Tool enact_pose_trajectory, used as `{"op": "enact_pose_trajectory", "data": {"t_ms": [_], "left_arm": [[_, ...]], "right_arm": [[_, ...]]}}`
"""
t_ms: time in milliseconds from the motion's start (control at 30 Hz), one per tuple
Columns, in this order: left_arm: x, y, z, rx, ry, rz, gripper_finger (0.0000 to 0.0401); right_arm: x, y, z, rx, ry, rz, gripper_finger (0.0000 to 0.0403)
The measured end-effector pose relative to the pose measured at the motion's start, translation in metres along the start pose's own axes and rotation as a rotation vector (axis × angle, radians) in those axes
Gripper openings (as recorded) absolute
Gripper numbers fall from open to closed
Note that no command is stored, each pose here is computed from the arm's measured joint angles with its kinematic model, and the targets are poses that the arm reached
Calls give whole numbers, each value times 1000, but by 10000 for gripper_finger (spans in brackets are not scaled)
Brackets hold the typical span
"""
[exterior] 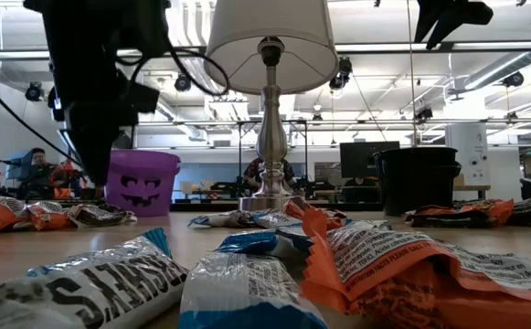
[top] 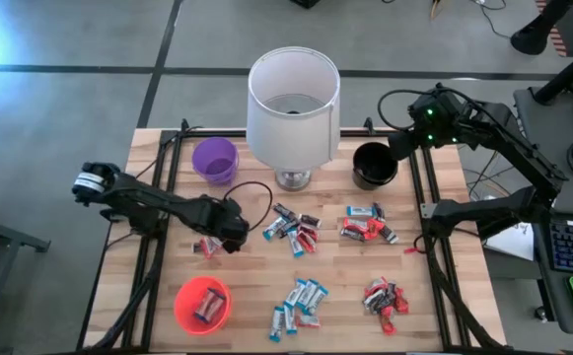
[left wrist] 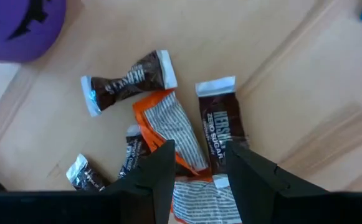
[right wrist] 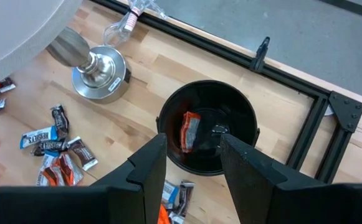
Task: Organize candy in baskets
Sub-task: Put the brown chocolate bar into the purple bucket
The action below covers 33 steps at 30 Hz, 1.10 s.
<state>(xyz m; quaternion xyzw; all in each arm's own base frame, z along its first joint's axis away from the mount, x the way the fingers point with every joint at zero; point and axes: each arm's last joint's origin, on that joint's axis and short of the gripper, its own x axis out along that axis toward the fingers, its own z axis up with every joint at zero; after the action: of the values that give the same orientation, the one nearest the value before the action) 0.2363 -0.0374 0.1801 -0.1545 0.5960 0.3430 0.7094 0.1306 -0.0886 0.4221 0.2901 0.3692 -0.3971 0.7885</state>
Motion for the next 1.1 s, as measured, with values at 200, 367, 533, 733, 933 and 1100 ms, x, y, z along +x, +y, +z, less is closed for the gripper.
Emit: {"op": "enact_pose_trajectory", "data": {"t_ms": [200,367,533,733,933,1100], "left_arm": [[12,-3,2,33,80,3,123],[13,2,7,20,94,-10,133],[13,2,13,22,107,-77,151],[16,-3,17,9,79,-123,156],[25,-2,14,10,125,-108,156],[40,-2,6,13,172,-119,156]], "right_arm": [[0,1,0,2,11,22,144],[0,1,0,2,13,26,144],[0,1,0,2,14,26,144],[0,1,0,5,14,26,144],[0,1,0,6,14,25,144],[0,1,-1,6,14,25,144]]}}
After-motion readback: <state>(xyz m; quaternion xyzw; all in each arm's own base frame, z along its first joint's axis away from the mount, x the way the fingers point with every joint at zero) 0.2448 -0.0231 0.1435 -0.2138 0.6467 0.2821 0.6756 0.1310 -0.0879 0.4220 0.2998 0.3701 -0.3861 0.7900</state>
